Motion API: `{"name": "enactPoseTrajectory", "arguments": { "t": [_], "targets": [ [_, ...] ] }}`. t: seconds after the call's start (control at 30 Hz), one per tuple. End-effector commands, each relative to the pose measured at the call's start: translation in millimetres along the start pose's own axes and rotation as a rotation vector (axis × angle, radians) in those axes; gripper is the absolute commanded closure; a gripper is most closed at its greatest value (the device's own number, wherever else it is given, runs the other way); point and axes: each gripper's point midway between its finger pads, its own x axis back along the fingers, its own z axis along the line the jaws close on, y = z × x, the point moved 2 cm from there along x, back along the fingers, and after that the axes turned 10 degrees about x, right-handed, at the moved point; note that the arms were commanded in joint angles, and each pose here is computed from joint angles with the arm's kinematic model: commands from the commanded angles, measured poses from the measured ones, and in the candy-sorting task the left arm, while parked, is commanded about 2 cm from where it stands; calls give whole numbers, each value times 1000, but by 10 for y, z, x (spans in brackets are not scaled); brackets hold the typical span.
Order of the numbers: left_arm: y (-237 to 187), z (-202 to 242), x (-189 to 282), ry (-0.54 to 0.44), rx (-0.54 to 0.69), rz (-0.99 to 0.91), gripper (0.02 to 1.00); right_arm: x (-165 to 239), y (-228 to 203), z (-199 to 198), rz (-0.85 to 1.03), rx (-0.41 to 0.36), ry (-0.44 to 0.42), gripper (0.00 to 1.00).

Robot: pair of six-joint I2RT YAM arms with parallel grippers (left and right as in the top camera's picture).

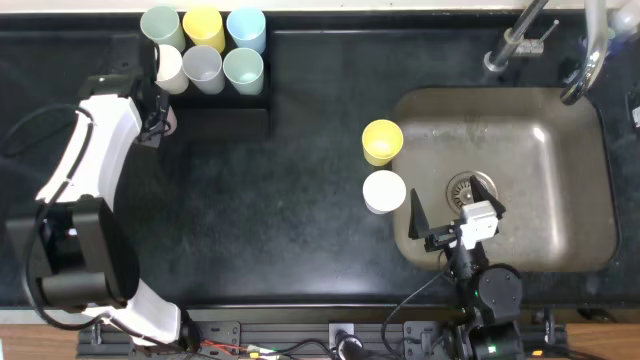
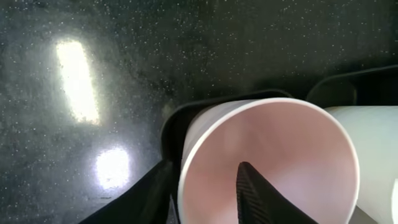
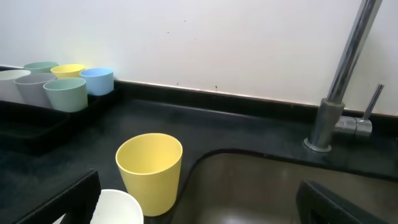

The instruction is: Store Cups

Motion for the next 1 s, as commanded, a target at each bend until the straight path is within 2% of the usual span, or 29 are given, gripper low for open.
{"name": "enactPoseTrajectory", "arguments": {
  "t": [0.03,0.17,0.27,0.33,0.4,0.47,0.53,0.6,0.77,0.87,1.0],
  "targets": [
    [137,-44,226,-57,-3,-33,612,-2,-34,-10,0,3,-10,3],
    [231,-112,531,-141,-32,-44,590,-2,-33,-9,0,3,-10,3],
    [311,-143,795,-209,-35,-53,474,-2,-34,-10,0,3,-10,3],
    [331,-167,961,-257,-30,-49,435,-2,-33,-9,0,3,-10,3],
    [269,-272,1126,-325,-87,-28,421,-2,-34,-10,0,3,-10,3],
    [103,-488,1326,-434,-215,-3,417,-2,-34,-10,0,3,-10,3],
    [-234,-789,1613,-602,-423,22,404,-2,-34,-10,0,3,-10,1],
    [-651,-966,1894,-735,-602,56,351,-2,-34,-10,0,3,-10,3],
    [-1803,-966,2431,-896,-925,141,246,-2,-33,-9,0,3,-10,7],
    [-2414,-841,2542,-919,-1058,200,222,-2,-34,-10,0,3,-10,3],
    [-3058,-586,2359,-827,-1198,277,213,-2,-34,-10,0,3,-10,3]
  ]
}}
